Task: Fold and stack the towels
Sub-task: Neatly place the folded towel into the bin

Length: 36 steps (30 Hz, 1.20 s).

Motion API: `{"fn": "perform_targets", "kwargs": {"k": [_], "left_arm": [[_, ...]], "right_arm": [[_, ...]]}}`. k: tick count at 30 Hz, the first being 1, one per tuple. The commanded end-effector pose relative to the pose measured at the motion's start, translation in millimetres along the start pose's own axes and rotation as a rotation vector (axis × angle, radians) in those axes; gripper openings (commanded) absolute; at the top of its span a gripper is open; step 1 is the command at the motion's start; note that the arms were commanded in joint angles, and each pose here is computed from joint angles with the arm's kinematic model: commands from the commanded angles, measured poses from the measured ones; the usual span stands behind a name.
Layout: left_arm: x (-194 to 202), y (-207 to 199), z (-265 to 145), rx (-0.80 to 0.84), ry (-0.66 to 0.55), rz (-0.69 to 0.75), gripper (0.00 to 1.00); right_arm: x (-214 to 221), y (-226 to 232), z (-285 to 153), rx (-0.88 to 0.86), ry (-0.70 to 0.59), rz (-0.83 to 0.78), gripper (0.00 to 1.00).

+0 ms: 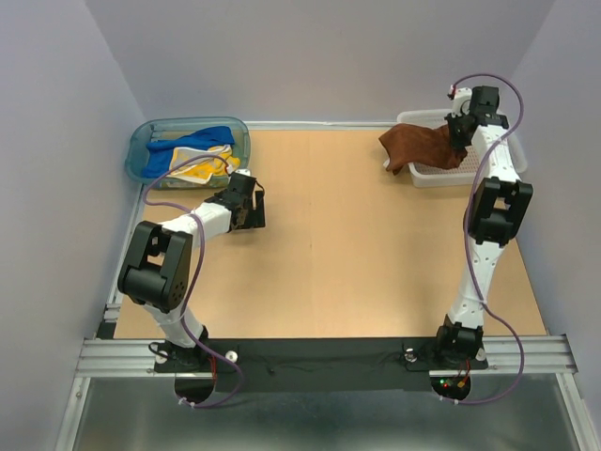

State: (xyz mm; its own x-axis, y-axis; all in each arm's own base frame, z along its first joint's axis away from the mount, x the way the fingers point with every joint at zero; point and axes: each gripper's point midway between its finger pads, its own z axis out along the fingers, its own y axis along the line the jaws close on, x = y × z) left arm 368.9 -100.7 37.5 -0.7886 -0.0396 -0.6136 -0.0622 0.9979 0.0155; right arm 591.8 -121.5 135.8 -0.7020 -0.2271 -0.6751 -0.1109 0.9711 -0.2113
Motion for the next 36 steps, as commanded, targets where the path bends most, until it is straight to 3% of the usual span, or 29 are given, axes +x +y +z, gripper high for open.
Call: {"fn": "perform_targets", "kwargs": {"k": [1, 36], "left_arm": [[-14.7, -2.1, 0.1, 0.001, -0.033, -0.007, 0.89], [-1.4, -7.4, 10.5, 0.003, 0.007, 0.018, 0.88]], "right_arm": [[-18.7, -31.8, -2.1, 0.103, -0.068, -0.012, 0.01], [3.2, -67.6, 27.0, 0.299, -0.013, -0.059, 0.01]]}}
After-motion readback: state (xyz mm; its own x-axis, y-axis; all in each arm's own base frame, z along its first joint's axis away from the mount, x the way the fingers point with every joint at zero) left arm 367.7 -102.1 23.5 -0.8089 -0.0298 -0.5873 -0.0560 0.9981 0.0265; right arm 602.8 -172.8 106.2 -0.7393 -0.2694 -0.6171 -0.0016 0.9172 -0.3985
